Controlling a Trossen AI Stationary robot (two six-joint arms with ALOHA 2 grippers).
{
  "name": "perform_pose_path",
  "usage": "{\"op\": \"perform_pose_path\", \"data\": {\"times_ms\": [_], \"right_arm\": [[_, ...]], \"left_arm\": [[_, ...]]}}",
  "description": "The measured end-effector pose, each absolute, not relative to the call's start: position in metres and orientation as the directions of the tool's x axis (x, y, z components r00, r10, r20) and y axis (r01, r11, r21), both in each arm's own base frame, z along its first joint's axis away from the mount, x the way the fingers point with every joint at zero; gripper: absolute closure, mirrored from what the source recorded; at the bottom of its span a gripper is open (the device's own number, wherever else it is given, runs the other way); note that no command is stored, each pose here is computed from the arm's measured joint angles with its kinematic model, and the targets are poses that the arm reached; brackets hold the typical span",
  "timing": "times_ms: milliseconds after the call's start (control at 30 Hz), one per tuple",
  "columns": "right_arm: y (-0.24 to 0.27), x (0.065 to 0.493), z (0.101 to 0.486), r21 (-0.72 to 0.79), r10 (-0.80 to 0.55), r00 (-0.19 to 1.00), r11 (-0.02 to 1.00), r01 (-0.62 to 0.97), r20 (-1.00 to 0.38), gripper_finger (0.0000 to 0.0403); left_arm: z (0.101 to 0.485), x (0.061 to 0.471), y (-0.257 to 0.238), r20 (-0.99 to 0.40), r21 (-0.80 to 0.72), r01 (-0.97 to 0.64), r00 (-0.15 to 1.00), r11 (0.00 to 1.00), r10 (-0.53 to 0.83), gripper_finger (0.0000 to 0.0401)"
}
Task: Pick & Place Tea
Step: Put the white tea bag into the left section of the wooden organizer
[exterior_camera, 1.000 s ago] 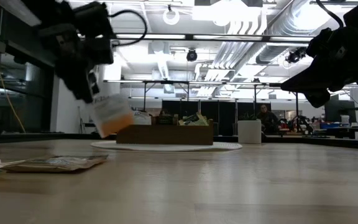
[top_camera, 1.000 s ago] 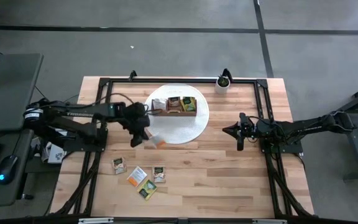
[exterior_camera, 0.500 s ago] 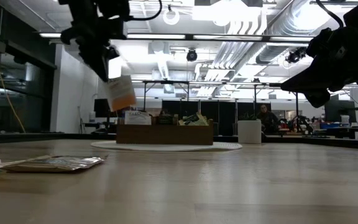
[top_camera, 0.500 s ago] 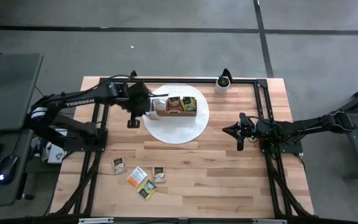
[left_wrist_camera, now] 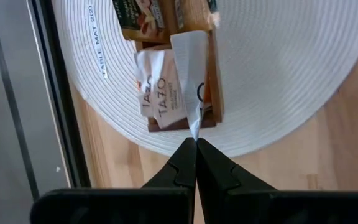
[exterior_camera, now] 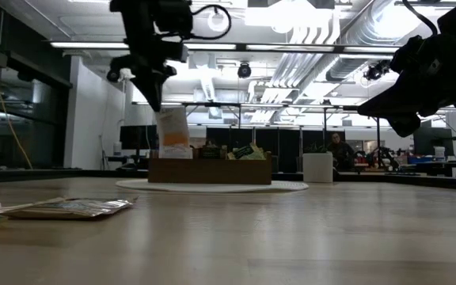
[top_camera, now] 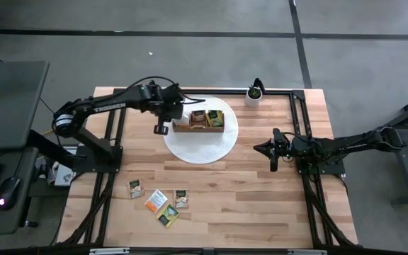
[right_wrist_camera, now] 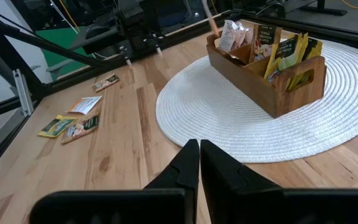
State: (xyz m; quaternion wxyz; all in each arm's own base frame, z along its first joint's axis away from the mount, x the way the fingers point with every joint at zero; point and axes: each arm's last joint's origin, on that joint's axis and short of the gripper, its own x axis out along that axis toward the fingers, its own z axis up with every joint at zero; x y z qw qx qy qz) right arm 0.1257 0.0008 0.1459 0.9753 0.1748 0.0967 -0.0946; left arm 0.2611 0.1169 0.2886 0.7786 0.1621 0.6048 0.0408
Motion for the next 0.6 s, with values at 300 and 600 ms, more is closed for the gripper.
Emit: {"op": "perform_pose_path", "data": {"times_ms": [300,600], "right_arm": [[0.001,0.126,0.146,0.323,-0.151,0.963,0.921,0.219,-0.222,0.0391],[0.001,0.126,0.146,0.323,-0.151,0.963,0.921,0.218,-0.222,0.0391]], "left_arm": [[0.273,0.281,0.129,-0.943,0.295,0.145,0.202,0.944,0.264,0.0401],[0.259,0.286,0.136,-0.951,0.292,0.103,0.134,0.951,0.278,0.0401]]}}
